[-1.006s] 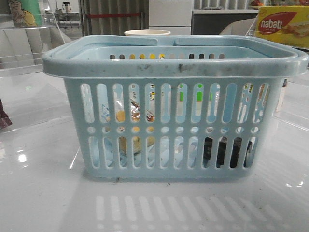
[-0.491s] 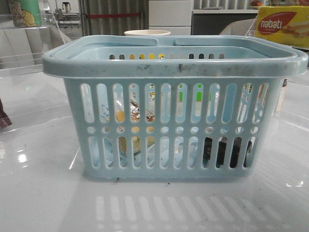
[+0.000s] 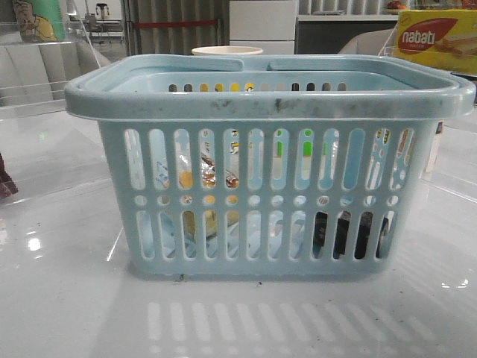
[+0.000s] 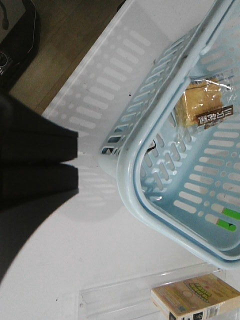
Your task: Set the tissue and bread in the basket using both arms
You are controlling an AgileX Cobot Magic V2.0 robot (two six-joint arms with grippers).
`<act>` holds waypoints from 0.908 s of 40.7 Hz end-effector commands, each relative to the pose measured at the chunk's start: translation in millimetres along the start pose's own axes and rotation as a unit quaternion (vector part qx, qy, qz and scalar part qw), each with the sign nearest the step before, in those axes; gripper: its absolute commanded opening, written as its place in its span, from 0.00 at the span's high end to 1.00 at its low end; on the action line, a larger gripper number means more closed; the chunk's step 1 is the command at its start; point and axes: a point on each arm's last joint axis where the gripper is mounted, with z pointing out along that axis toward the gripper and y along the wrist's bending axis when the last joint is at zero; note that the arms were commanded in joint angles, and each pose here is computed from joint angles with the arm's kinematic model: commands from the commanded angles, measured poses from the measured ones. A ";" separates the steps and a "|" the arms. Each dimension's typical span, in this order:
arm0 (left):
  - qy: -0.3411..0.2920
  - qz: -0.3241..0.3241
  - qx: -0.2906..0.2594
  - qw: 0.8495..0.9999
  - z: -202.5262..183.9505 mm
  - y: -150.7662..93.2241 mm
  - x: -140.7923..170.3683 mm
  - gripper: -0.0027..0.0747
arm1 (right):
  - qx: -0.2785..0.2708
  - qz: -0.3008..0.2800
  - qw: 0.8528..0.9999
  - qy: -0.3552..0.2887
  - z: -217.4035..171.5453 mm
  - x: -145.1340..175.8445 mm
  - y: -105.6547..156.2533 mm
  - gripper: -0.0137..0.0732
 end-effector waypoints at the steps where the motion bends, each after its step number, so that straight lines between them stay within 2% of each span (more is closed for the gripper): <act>1: -0.054 -0.004 0.005 0.999 -2.1 -0.5 -9.5 0.85 | 0.008 -0.008 0.999 -0.043 -6.3 -10.9 -1.5 0.78; 17: -0.054 0.015 0.009 0.998 -2.1 -0.9 -9.4 0.85 | 0.008 -0.008 0.999 -0.043 -6.3 -10.9 -1.5 0.78; 37: -0.050 -0.014 0.029 0.998 -2.1 -3.0 -8.7 0.85 | 0.008 -0.008 0.999 -0.043 -6.3 -10.9 -1.5 0.78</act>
